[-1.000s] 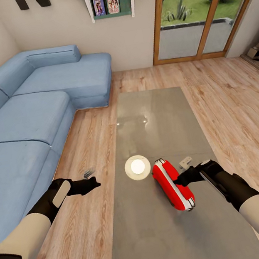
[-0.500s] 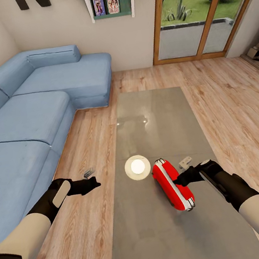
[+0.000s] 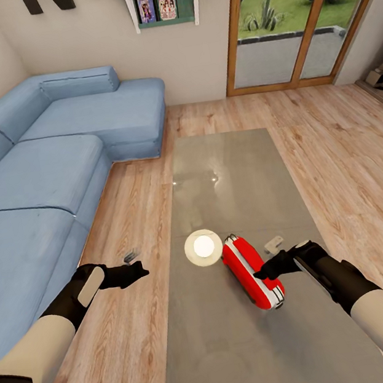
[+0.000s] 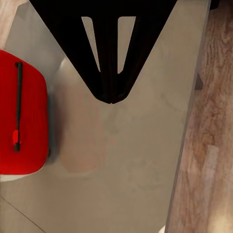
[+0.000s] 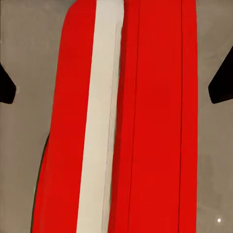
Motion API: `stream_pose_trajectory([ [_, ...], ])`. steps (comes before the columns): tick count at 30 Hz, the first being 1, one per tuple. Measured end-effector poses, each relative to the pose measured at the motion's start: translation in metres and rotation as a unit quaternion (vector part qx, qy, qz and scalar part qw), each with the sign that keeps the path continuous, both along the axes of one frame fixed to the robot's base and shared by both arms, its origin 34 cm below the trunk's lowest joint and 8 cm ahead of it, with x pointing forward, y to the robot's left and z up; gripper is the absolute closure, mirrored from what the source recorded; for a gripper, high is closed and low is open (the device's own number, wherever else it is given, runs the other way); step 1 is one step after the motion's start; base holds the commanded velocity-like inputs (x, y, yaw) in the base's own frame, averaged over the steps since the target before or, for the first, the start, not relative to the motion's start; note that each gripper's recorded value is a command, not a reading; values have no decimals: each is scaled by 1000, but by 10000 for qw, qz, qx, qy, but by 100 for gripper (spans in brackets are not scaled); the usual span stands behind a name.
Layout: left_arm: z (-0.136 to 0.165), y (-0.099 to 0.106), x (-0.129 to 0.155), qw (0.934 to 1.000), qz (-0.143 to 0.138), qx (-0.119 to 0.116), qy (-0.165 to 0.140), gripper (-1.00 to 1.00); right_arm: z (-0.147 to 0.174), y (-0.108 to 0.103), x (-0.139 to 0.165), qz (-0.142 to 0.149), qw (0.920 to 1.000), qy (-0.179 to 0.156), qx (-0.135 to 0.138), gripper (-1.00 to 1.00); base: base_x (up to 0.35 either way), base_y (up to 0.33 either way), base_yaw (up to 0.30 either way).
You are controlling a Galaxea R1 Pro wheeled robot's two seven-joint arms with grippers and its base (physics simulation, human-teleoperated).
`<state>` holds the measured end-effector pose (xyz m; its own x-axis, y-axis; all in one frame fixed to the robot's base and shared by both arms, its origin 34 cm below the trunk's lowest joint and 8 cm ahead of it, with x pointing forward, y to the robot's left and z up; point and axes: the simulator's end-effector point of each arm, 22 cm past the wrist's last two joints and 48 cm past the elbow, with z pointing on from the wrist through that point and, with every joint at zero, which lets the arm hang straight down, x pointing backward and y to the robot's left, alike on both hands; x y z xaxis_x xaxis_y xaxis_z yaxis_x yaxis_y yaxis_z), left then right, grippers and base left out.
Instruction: Turn on the radio receiver that's on the table in the living room.
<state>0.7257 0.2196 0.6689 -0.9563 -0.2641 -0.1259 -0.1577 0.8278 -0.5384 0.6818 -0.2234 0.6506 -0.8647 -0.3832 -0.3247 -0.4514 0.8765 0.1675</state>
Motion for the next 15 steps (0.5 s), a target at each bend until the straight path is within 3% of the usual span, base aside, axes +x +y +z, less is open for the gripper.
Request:
stream_pose_trajectory([
  [15,0,0,0,10000,-1,-1,-3,100,2,-1,2,24,10000,-42,-3,-100,0,0,0],
])
